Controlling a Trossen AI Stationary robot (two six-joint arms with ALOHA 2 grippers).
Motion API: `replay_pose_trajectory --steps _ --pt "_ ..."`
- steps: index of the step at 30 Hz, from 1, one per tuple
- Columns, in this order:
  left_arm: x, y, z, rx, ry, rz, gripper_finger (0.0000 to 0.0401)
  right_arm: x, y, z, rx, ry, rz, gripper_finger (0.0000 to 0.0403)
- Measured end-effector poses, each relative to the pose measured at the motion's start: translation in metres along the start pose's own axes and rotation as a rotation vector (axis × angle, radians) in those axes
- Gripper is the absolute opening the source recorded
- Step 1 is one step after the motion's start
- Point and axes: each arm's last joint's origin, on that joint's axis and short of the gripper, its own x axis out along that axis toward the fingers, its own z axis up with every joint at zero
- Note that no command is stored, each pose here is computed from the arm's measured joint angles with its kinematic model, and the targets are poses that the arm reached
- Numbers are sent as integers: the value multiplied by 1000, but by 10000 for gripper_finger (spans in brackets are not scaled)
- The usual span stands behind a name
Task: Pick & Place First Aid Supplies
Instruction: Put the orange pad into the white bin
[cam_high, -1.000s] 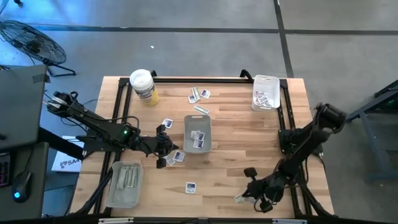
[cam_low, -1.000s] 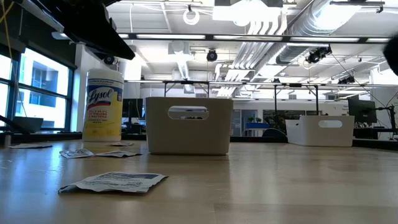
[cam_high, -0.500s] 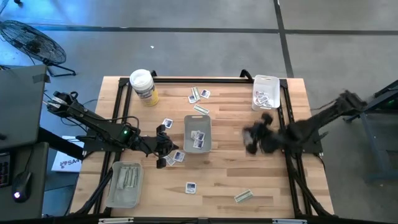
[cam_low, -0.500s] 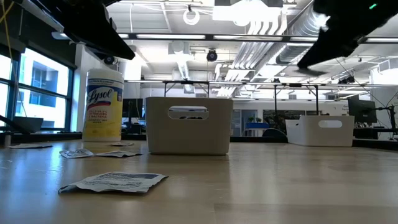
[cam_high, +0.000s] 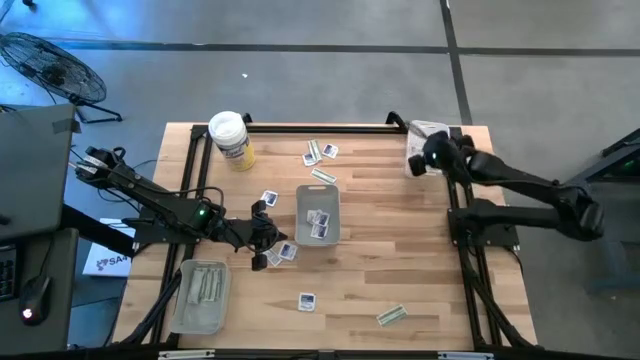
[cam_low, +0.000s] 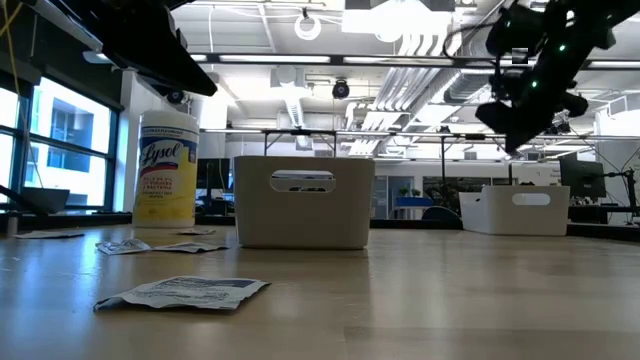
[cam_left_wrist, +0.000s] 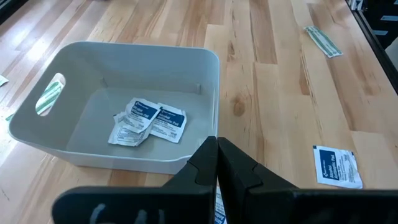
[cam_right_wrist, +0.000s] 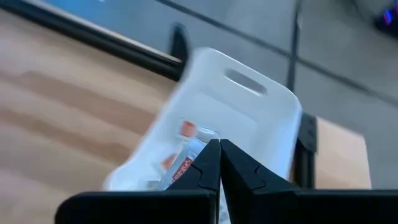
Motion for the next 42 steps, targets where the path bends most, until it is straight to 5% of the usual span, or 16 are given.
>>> replay_pose_trajectory --steps 8,22,42 --pt "0 0 0 0 0 0 2 41 -31 8 179 125 -119 0" --pt "0 0 0 1 2 1 2 67 -11 2 145 166 -346 0" --pt "0 0 0 1 3 1 2 101 8 -11 282 242 -336 0"
